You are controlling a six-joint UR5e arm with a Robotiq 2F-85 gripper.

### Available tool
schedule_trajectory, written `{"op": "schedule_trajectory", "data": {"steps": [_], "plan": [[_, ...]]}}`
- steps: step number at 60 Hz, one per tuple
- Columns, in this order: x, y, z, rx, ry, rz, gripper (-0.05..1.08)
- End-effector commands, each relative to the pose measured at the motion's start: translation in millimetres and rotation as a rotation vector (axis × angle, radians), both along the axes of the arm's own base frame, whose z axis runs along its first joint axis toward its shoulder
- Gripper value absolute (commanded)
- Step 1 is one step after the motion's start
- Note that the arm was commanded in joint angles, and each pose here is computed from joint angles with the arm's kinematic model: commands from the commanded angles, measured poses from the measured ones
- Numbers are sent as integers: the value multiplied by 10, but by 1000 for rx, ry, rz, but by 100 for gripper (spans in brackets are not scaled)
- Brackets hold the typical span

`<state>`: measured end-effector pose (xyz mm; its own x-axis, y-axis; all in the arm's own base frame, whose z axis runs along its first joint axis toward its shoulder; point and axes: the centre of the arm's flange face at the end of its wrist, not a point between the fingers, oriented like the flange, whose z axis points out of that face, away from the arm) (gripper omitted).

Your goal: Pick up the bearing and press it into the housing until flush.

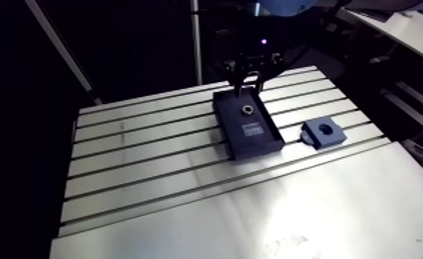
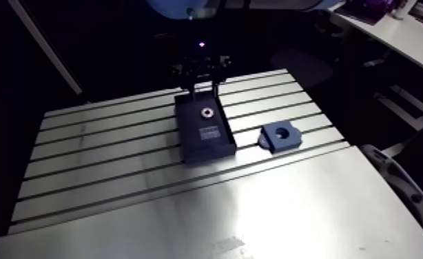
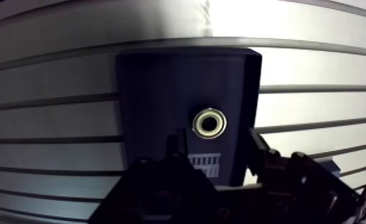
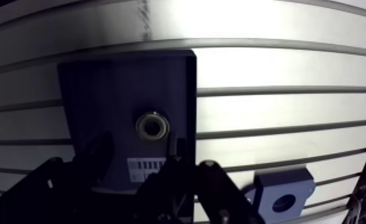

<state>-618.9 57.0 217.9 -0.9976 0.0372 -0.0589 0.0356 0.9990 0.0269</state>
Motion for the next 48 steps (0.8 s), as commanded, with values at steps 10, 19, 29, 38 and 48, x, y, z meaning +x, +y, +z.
{"op": "schedule_trajectory", "data": {"steps": [10,19,29,38,48], "plan": [[13,30,-85,-6,-10,-2,42],[43,20,-126,-8,-17,0,42],[48,20,-135,-5,-12,0,42],[60,16,-154,-5,-12,0,42],[72,12,-183,-4,-8,0,43]]}}
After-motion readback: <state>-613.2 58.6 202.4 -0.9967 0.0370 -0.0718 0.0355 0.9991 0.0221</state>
